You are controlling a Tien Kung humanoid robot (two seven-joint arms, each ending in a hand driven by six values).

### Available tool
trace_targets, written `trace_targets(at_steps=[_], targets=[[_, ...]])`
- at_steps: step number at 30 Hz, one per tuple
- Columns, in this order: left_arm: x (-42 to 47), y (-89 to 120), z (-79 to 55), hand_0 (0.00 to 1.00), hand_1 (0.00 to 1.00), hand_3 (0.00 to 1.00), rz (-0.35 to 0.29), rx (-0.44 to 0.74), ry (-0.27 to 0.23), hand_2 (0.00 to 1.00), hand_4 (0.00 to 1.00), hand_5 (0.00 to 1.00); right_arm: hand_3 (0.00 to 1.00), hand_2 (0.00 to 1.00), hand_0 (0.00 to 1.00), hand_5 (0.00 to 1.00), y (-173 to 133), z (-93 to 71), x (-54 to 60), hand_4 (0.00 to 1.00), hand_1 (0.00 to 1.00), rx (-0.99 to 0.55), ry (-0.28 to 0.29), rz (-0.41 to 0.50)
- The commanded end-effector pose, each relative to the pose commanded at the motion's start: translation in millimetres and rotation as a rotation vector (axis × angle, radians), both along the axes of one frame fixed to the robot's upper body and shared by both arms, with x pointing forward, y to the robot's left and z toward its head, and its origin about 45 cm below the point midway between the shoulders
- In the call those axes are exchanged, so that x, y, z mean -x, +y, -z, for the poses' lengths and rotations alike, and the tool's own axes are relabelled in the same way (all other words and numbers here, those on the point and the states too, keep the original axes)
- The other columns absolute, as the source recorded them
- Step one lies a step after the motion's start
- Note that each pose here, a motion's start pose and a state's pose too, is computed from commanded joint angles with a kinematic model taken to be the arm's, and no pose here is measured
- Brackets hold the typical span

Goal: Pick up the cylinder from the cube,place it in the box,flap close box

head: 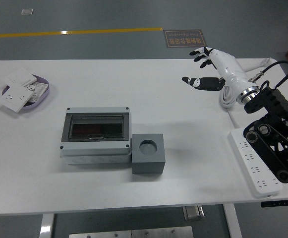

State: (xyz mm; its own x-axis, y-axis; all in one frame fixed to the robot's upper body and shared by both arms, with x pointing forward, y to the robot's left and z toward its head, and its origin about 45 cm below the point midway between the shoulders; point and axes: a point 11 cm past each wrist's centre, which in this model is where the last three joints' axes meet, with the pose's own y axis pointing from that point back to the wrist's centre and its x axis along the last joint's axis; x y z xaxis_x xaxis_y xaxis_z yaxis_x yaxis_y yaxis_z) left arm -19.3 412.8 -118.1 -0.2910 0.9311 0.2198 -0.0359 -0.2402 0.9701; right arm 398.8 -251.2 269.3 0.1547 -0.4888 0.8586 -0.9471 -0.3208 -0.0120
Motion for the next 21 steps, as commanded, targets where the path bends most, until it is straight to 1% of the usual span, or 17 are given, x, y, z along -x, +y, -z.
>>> trace_targets(at_steps=[1,5,9,12,13,15,21], targets=[[0.2,0.0,0.0,0.923,0.852,0.951,0.0,0.0,0.0,0.854,0.002,0.002,0.698,0.623,0.599,0.422,4.2,0.8,2.1,0.856,0.542,-0.029,0.018,-0.031],[1.7,-2.6,0.8,0.923,0.852,0.951,-0.004,0.005,0.0,0.854,0.002,0.002,0.698,0.623,0.599,0.422,21.2,0.0,10.8,0.856,0.542,-0.158,0.075,-0.151],[2.2,-6.0,1.9,0.923,0.852,0.951,-0.005,0.012,0.001,0.854,0.002,0.002,0.681,0.625,0.598,0.411,35.7,-3.2,16.9,0.849,0.542,-0.29,0.127,-0.239],[1.4,-6.4,2.0,0.923,0.852,0.951,-0.005,0.013,-0.002,0.854,0.002,0.002,0.681,0.625,0.598,0.411,46.0,-5.2,22.3,0.849,0.542,-0.374,0.168,-0.294],[1.2,-6.4,2.0,0.923,0.852,0.951,-0.005,0.012,-0.003,0.854,0.002,0.002,0.654,0.619,0.609,0.419,48.8,-5.5,24.1,0.839,0.549,-0.395,0.179,-0.309],[0.8,-6.1,1.9,0.923,0.852,0.951,-0.005,0.012,-0.004,0.854,0.002,0.002,0.654,0.619,0.609,0.419,55.3,-6.1,28.6,0.839,0.549,-0.442,0.207,-0.341],[1.4,-6.6,2.0,0.923,0.852,0.951,-0.005,0.013,-0.003,0.854,0.002,0.002,0.642,0.611,0.606,0.438,69.3,-4.0,39.4,0.836,0.544,-0.524,0.284,-0.408]])
